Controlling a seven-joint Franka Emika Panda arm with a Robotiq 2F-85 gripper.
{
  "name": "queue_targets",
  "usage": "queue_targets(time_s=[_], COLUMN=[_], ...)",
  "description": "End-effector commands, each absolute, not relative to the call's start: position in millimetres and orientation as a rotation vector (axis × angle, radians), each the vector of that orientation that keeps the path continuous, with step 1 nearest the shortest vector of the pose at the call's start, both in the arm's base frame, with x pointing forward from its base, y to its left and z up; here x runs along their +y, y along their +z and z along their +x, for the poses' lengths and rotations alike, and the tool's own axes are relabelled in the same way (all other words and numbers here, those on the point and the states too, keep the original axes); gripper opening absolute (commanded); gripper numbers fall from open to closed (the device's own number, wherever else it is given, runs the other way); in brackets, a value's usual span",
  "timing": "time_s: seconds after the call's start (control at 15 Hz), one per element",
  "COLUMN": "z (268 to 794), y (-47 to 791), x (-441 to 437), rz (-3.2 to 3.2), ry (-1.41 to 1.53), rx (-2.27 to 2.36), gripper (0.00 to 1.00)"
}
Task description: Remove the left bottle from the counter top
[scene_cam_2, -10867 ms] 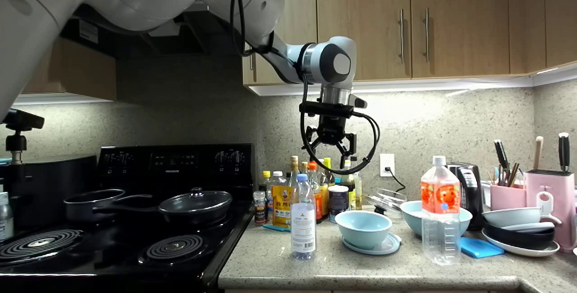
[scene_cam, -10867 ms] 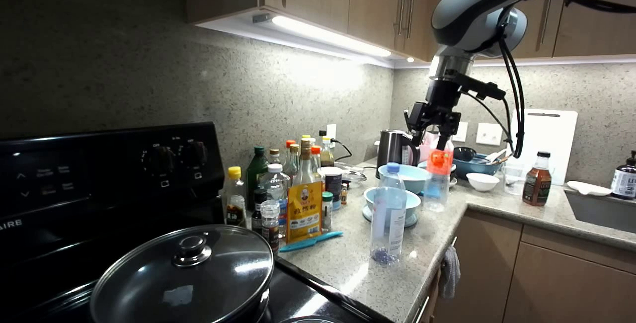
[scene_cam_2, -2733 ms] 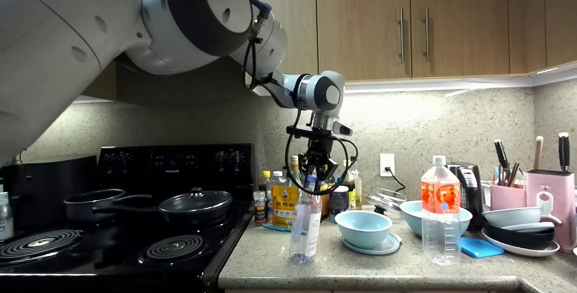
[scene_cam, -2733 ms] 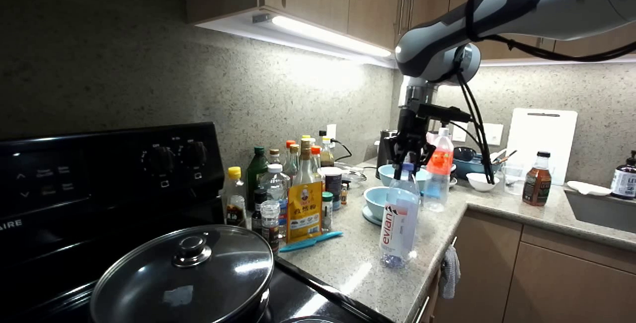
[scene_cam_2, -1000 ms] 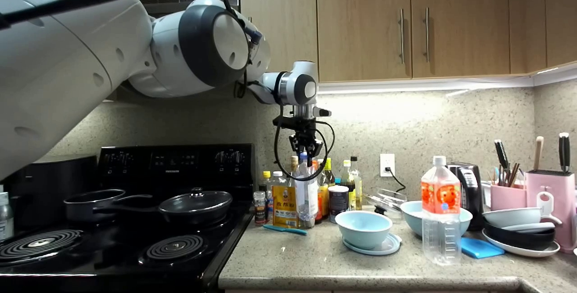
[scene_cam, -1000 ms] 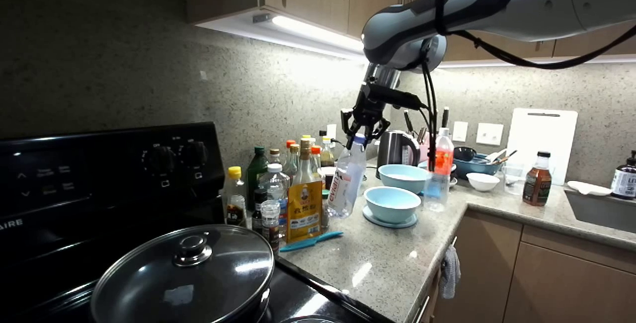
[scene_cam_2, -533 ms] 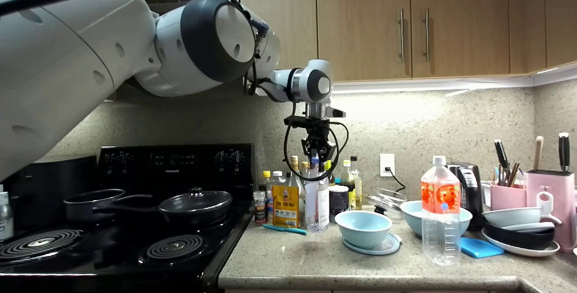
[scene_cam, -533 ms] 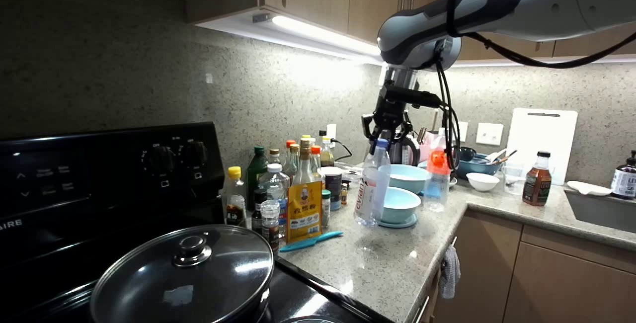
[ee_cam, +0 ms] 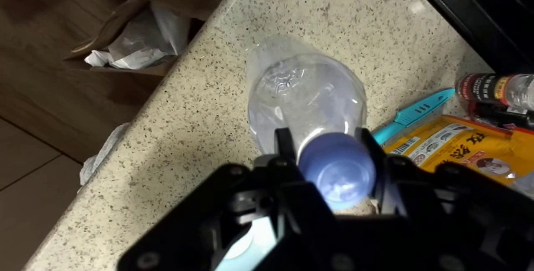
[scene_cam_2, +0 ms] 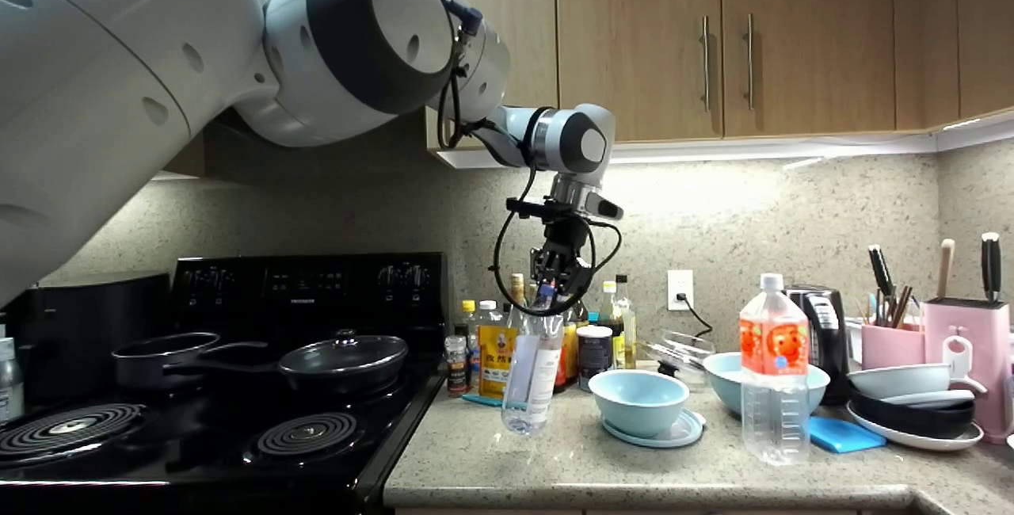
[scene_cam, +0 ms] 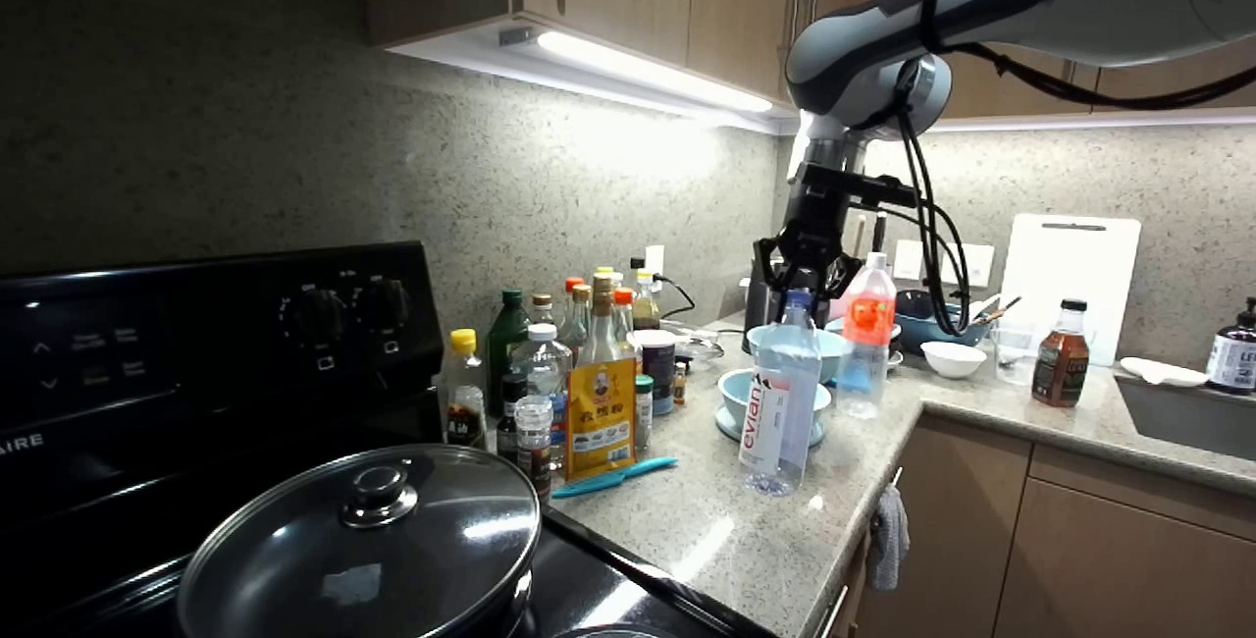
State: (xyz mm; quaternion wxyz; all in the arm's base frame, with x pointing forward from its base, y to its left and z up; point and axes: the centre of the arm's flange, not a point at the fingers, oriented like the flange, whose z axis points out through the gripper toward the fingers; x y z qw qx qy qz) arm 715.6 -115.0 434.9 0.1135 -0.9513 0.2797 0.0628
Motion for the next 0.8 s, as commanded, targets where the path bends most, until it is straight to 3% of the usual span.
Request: queue_targets(time_s=[0.0,0.13,0.2,0.73], z=[713.9,712.3,712.3,617.9], y=[434.8,435.4,435.7,473.3], x=[-116.7,-115.6,-114.6,-216.8], rz=[-2.785,-2.783,-2.783,-2.721], ry=[0.186,0.186,0.186,0.028], rx=[0.825,0.825,0.822,0.977], gripper=[0.39,0.39,0.14,0.14])
